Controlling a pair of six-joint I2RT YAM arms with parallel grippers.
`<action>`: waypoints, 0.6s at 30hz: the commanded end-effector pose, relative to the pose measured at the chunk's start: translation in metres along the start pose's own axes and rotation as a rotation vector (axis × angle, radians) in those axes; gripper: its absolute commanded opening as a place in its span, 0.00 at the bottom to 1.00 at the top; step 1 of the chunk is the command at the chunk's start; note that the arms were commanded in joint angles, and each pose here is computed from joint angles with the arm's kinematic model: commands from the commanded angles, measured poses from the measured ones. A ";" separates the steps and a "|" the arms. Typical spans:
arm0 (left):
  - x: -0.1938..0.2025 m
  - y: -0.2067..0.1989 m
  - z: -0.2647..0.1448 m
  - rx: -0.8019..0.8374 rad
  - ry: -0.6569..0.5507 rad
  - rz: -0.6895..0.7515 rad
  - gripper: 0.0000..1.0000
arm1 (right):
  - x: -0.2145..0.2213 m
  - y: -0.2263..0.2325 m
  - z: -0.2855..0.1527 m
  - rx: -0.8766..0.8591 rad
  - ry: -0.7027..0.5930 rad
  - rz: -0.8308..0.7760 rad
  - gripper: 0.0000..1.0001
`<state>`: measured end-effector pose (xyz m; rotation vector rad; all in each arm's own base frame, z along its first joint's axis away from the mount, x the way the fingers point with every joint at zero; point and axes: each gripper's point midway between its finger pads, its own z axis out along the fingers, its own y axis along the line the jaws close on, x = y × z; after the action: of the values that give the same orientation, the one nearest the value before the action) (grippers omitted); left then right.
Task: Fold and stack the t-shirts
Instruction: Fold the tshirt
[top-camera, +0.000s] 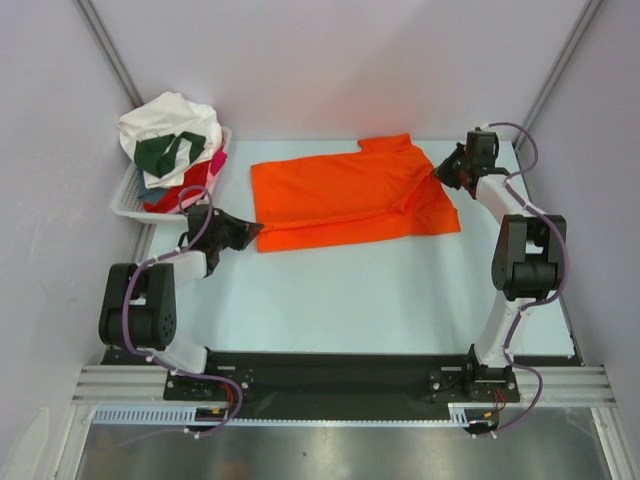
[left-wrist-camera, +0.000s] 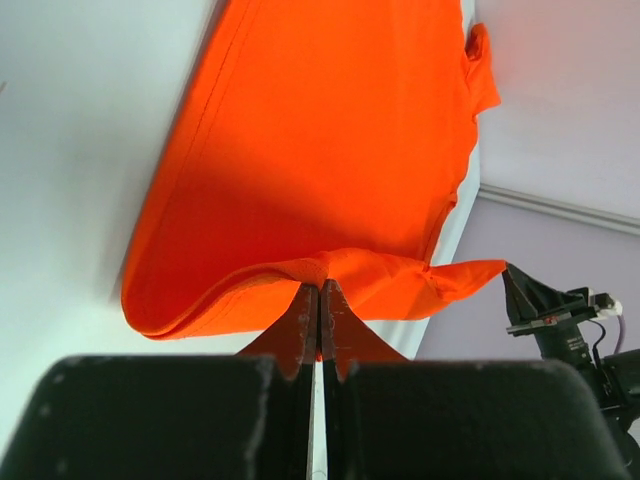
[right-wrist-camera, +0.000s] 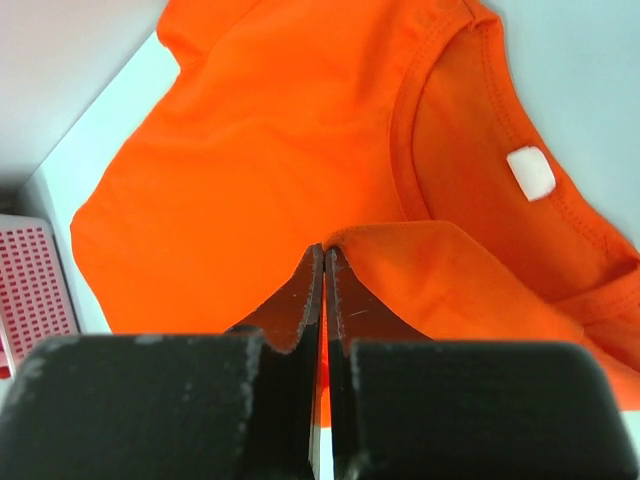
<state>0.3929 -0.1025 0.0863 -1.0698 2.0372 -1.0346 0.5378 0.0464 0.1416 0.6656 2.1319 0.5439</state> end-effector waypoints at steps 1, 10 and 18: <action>-0.016 -0.017 0.005 0.054 -0.057 -0.020 0.00 | -0.021 0.016 0.002 -0.023 -0.047 -0.034 0.00; -0.021 -0.017 0.015 0.079 -0.065 -0.067 0.00 | -0.027 0.022 0.024 -0.029 -0.033 -0.045 0.00; -0.023 -0.014 0.026 0.076 -0.062 -0.084 0.00 | -0.028 0.035 0.040 -0.030 -0.021 -0.075 0.00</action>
<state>0.4108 -0.1016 0.0719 -1.1516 1.9792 -1.0733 0.5825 0.0513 0.1394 0.6264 2.1394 0.5368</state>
